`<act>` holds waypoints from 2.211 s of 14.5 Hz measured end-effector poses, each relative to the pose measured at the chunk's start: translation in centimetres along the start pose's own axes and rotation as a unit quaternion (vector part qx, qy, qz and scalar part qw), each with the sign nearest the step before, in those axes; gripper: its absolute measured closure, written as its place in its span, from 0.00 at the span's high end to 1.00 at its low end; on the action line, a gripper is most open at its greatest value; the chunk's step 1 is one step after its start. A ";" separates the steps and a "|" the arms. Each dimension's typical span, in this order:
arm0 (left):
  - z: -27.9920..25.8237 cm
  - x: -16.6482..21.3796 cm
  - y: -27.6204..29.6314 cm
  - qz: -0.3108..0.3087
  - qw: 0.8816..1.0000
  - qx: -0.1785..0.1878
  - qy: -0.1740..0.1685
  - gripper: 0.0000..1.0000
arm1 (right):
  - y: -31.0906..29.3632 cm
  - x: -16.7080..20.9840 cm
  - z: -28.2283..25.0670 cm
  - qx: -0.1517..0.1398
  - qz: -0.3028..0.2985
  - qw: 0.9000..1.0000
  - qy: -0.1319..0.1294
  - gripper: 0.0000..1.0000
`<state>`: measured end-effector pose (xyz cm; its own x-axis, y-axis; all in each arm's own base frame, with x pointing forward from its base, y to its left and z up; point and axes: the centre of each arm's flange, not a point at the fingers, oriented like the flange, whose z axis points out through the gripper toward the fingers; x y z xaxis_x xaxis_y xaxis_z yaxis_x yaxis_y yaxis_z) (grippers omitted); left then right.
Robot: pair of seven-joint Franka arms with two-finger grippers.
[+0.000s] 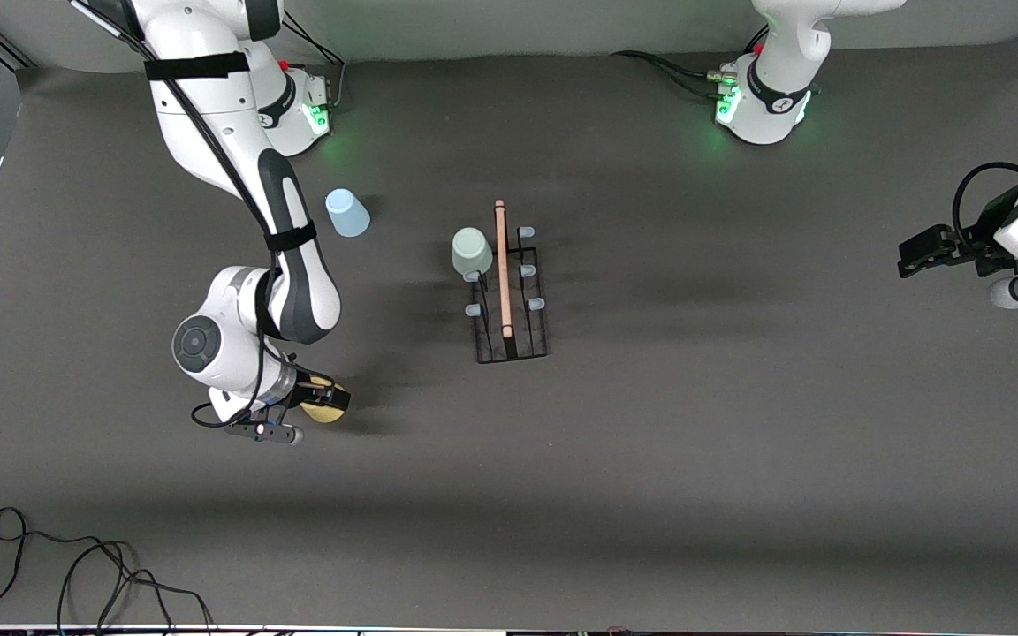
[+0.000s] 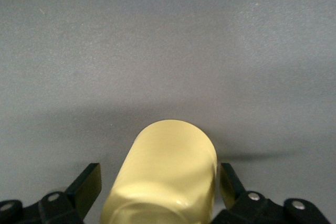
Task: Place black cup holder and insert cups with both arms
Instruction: 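Carry the yellow cup with the right gripper onto a rack peg, then release the yellow cup and withdraw the right gripper from the rack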
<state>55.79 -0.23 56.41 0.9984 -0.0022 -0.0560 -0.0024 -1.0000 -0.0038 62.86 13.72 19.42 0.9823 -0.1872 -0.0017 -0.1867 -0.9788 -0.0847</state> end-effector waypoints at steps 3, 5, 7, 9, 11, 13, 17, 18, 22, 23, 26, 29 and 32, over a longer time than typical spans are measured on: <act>0.1 0.0 0.0 0.000 1.000 0.000 -0.001 1.00 | 0.0 0.0 0.0 0.000 0.000 1.000 0.000 0.77; 0.1 0.0 0.0 0.000 1.000 0.000 -0.001 1.00 | -0.2 0.1 -0.4 0.002 -0.001 1.000 0.003 0.72; 0.1 0.0 0.0 0.000 1.000 0.000 -0.001 1.00 | -1.1 0.1 -1.2 0.009 -0.006 1.000 0.001 0.72; 0.1 0.0 0.0 0.000 1.000 0.000 -0.001 1.00 | -1.8 0.2 -3.8 0.024 0.002 1.000 -0.015 0.72; 0.2 0.1 0.0 0.000 1.000 0.000 -0.002 1.00 | -2.3 0.2 -8.4 0.037 0.014 0.999 -0.025 0.72; 0.3 0.1 0.0 0.000 1.000 0.000 -0.003 1.00 | -3.8 -0.7 -13.1 0.045 0.043 0.998 -0.030 0.72; 0.4 0.1 0.0 0.000 1.000 0.000 -0.004 1.00 | -13.4 -6.6 -17.2 0.063 0.117 0.990 -0.040 0.72; 0.4 0.1 0.0 0.000 1.000 0.000 -0.005 1.00 | -16.1 -8.4 -17.2 0.062 0.133 0.988 -0.042 0.72; 0.6 0.2 0.0 0.000 1.000 0.000 -0.006 1.00 | -23.0 -14.3 -16.4 0.032 0.157 0.987 -0.032 0.72; 0.6 0.2 0.0 0.000 1.000 0.000 -0.006 1.00 | -23.9 -15.2 -15.9 0.025 0.161 0.986 -0.026 0.72; 0.8 0.3 0.0 0.000 1.000 0.000 -0.008 1.00 | -25.5 -16.5 -14.1 0.017 0.165 0.986 -0.014 0.72; 0.9 0.3 0.0 0.000 1.000 0.000 -0.009 1.00 | -26.1 -16.7 -11.9 0.011 0.164 0.986 0.001 0.72; 0.9 0.3 0.0 0.000 1.000 0.000 -0.009 1.00 | -26.1 -16.7 -10.2 0.001 0.164 0.986 0.005 0.72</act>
<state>56.07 -0.20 55.44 0.9972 -0.0018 -0.0746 -0.0020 -1.0000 -0.0038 51.23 41.57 31.84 0.8688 -0.4948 -0.0202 -0.4947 -0.8652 -0.0821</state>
